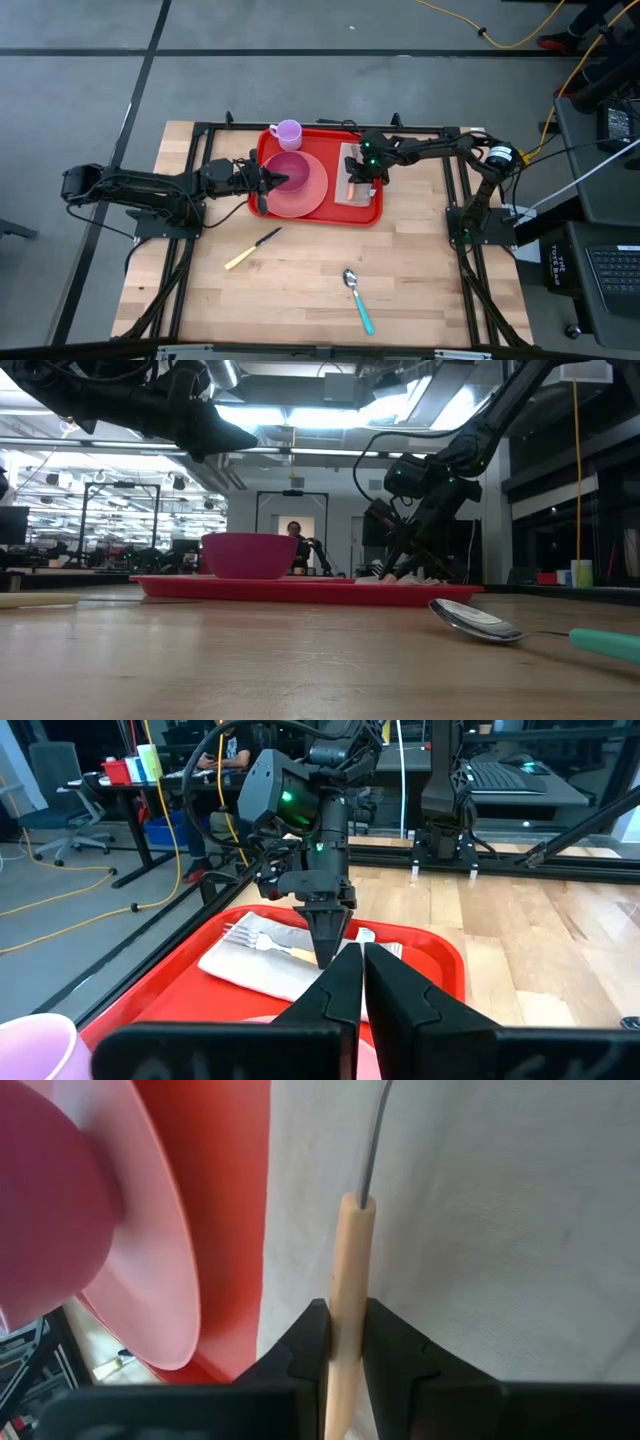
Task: Set up tray
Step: Put the orange fork on the light brown napkin, then put the blue spoon on the light brown napkin
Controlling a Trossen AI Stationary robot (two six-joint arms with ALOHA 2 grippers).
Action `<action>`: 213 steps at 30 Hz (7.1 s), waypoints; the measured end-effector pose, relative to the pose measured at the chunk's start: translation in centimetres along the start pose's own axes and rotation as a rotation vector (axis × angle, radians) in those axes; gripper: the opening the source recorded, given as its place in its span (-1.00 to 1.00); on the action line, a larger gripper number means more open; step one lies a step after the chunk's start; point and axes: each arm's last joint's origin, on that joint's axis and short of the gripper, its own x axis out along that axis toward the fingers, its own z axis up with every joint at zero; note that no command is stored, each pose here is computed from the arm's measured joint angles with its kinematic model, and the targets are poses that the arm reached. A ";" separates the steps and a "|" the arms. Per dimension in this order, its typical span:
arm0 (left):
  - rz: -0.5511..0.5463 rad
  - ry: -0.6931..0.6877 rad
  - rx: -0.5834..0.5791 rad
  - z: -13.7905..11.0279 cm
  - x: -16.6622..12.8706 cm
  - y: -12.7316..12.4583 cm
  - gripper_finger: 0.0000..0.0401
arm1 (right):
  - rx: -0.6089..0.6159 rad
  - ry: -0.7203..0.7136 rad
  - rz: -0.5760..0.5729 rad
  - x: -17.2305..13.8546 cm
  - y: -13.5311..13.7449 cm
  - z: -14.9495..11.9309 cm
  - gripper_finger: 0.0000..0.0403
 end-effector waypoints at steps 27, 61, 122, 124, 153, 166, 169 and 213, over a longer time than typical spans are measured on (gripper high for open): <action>0.000 0.000 0.000 0.0 0.0 0.0 -0.96 | 0.006 0.000 0.000 0.0 0.0 0.0 -0.61; 0.000 0.001 -0.026 0.0 0.0 0.0 -0.96 | -0.506 -0.346 -0.235 -10.1 2.4 -4.1 -0.60; -0.252 -0.029 0.105 0.1 -0.5 -3.0 -0.97 | -0.990 -0.099 -0.270 -4.8 8.9 -36.5 -0.99; -0.252 -0.029 0.105 0.1 -0.5 -3.0 -0.96 | -0.946 -0.063 -0.313 -4.3 9.7 -37.9 -0.99; -0.253 -0.007 0.063 0.0 -0.5 -3.0 -0.96 | -0.794 0.076 -0.527 0.0 11.6 -44.1 -0.97; -0.253 -0.007 0.063 0.0 -0.5 -3.0 -0.96 | -0.816 -0.035 -0.506 0.1 11.9 -43.7 -0.40; -0.253 -0.007 0.062 0.0 -0.5 -3.0 -0.97 | -0.816 -0.035 -0.506 0.1 11.9 -43.7 -0.24; -0.253 -0.002 0.029 0.0 -0.5 -3.0 -0.95 | -0.647 -0.021 -0.697 7.6 7.6 -44.5 0.07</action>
